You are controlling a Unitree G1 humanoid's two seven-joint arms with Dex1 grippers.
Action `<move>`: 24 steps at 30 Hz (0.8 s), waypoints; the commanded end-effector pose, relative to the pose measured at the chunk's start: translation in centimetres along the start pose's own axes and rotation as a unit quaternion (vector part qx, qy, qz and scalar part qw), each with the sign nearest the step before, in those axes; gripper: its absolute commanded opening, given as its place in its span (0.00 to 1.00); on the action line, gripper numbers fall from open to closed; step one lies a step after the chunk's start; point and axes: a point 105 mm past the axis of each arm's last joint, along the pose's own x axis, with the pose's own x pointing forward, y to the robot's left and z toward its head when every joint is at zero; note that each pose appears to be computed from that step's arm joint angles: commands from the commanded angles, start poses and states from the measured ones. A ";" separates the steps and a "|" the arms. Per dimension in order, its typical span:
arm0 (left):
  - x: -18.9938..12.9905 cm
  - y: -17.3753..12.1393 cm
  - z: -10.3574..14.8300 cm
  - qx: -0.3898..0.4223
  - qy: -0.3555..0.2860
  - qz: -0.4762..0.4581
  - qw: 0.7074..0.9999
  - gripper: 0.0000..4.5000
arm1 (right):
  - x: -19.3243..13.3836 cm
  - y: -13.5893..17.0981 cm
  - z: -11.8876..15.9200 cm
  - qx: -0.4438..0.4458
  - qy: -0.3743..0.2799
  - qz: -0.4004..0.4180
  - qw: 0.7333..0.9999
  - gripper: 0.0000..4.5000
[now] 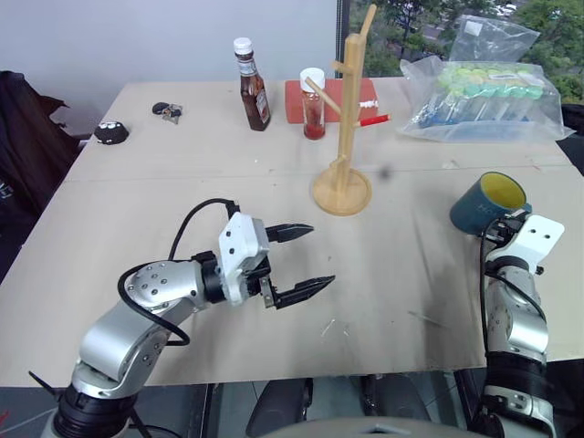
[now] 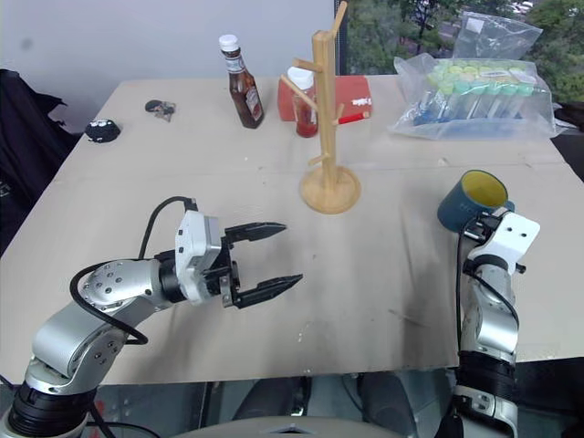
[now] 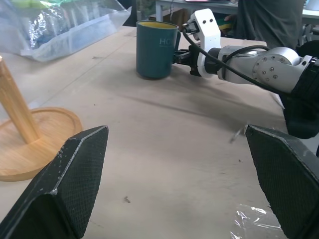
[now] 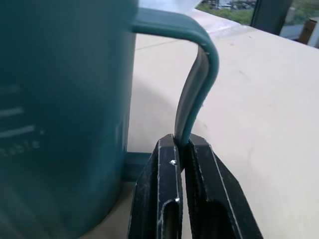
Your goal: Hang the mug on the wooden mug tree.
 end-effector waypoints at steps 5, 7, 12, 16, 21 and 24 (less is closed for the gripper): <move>-0.3 0.7 1.3 -0.010 -0.067 0.076 0.995 1.00 | 1.0 5.0 5.1 -0.045 -0.067 0.233 0.969 0.01; -0.4 1.2 2.0 -0.025 -0.106 0.117 0.987 1.00 | 1.4 6.2 7.1 -0.058 -0.082 0.300 0.949 0.01; -0.5 0.6 3.6 -0.034 -0.185 0.193 0.963 1.00 | 0.1 11.0 13.7 -0.162 -0.119 0.536 0.820 0.01; -0.6 0.2 5.2 -0.018 -0.227 0.211 0.951 1.00 | -1.1 13.4 16.3 -0.247 -0.122 0.641 0.716 0.01; -0.4 0.2 5.9 -0.010 -0.248 0.221 0.943 1.00 | -1.1 14.9 17.7 -0.327 -0.125 0.682 0.642 0.01; -0.4 0.2 6.4 -0.009 -0.260 0.230 0.938 1.00 | -1.1 15.9 18.5 -0.363 -0.130 0.696 0.606 0.01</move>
